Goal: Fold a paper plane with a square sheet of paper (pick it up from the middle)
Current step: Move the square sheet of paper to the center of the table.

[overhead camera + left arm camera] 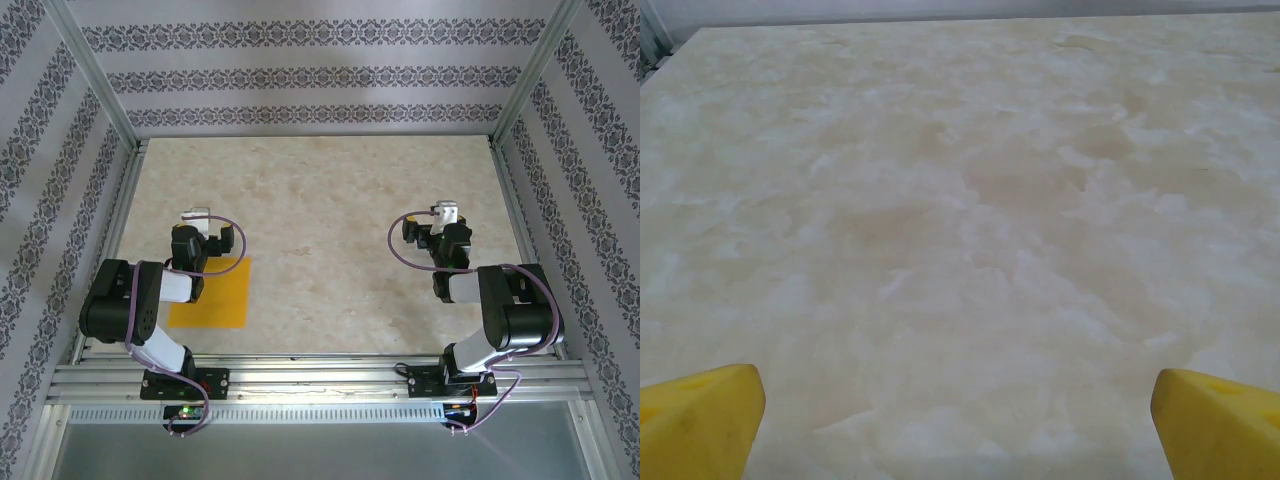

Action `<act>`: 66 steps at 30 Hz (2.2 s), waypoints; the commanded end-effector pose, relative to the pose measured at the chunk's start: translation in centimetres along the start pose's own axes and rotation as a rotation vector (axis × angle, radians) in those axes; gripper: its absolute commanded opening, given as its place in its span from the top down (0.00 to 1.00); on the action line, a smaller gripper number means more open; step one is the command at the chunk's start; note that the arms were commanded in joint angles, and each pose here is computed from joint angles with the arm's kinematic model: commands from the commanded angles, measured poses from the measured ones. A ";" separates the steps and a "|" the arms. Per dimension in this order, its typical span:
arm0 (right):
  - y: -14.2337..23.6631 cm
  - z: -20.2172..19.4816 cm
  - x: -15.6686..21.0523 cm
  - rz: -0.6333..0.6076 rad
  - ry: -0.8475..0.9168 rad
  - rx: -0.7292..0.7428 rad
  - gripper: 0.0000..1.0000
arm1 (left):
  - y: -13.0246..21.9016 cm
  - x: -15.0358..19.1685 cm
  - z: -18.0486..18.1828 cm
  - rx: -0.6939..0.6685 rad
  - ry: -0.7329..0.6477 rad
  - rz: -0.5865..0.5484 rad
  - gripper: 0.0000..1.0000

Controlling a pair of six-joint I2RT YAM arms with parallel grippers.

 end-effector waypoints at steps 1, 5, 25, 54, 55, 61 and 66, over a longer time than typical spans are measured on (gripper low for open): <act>-0.2 -0.2 -0.7 -0.028 -0.003 -0.018 0.02 | -0.2 -0.9 -0.1 0.022 -0.001 -0.036 0.01; -0.2 -0.2 -0.7 -0.029 -0.003 -0.017 0.02 | -0.2 -0.9 -0.1 0.020 -0.001 -0.036 0.01; -0.2 -0.2 -0.8 -0.026 0.000 -0.014 0.02 | 0.1 -0.9 -0.3 0.046 -0.005 -0.047 0.01; 6.9 2.6 -11.8 0.183 -0.691 -0.669 0.02 | 11.8 -1.4 -1.6 0.014 0.711 0.410 0.02; 7.0 3.3 -11.6 0.195 -0.675 -0.676 0.02 | 12.0 -1.0 -1.4 -0.016 0.709 0.430 0.02; 7.6 5.7 -10.0 0.255 -0.657 -0.650 0.02 | 13.0 1.0 -1.5 -0.047 0.677 0.534 0.03; 8.3 8.5 -9.2 0.321 -0.593 -0.693 0.02 | 13.2 2.2 -1.4 -0.071 0.675 0.581 0.03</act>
Point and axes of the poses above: each hand's point on the last joint's axis, 136 mm out from that joint toward the fingers, its own y axis back along the fingers, its own z axis along the line the jaws close on, x = y × z, the point moved 9 cm from there along y, back along the fingers, and after that the axes turned 14 degrees about y, right-handed, at the moved point
